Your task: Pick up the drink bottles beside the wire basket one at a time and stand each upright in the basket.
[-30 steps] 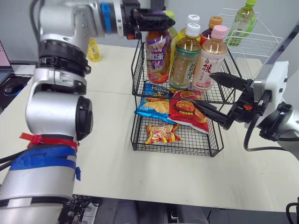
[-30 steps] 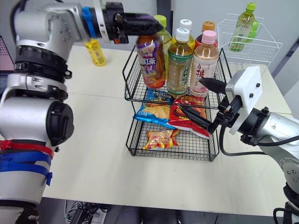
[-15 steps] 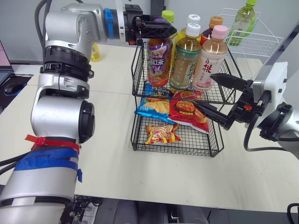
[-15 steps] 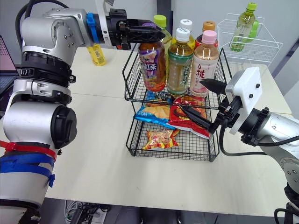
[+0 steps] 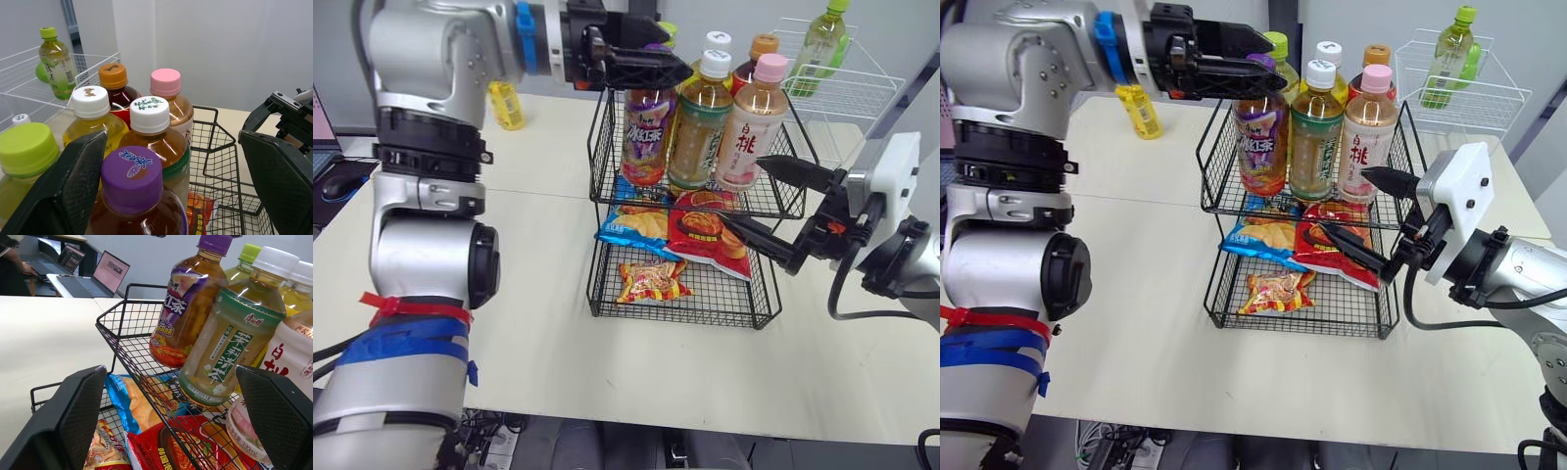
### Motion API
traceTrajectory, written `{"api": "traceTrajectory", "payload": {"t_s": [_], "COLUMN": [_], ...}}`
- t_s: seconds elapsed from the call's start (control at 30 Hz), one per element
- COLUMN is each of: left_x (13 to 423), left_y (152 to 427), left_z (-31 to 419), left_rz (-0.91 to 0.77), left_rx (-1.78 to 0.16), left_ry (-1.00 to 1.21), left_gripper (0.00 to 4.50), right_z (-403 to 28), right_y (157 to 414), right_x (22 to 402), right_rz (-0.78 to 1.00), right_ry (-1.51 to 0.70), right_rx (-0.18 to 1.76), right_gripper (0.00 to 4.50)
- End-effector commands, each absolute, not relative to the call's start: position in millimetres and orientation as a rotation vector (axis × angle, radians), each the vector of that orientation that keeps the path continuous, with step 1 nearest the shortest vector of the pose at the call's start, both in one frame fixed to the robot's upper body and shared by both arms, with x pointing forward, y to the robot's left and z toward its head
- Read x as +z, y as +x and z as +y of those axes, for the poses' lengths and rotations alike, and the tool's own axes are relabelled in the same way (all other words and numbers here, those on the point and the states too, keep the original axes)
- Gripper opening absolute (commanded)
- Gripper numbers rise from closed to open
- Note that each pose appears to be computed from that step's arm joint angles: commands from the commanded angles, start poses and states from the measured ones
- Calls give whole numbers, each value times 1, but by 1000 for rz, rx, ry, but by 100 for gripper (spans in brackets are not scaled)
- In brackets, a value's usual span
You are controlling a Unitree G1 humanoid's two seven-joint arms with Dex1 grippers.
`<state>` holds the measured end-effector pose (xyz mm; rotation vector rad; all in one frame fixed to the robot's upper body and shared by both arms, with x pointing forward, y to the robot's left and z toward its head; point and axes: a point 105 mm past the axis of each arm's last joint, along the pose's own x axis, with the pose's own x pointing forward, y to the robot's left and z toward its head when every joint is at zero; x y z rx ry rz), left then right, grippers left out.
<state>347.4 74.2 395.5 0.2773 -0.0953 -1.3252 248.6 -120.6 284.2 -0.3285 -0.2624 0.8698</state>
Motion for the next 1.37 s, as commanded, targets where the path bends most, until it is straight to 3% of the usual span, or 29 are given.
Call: {"api": "traceTrajectory", "payload": {"t_s": [0.03, 0.37, 0.6, 0.77, 0.97, 1.17, 1.37], "left_x": [413, 432, 387, 325, 232, 188, 175], "left_y": [335, 343, 365, 375, 370, 368, 370], "left_z": [95, 195, 268, 307, 327, 322, 312], "left_rz": [-173, -265, -209, -201, -146, -132, -122], "left_rx": [-1292, -901, -590, -345, -183, -116, -103], "left_ry": [326, 353, 373, 413, 301, 215, 182], "left_gripper": [447, 447, 447, 447, 447, 447, 447], "right_z": [-125, -182, -246, -301, -338, -329, -312], "right_y": [240, 243, 266, 297, 323, 335, 343], "right_x": [302, 357, 356, 318, 230, 182, 169], "right_rz": [-345, -434, -410, -368, -254, -201, -201], "right_ry": [-355, -398, -479, -554, -539, -490, -445], "right_rx": [861, 695, 454, 221, 50, 49, 76], "right_gripper": [450, 450, 450, 450, 450, 450, 450]}}
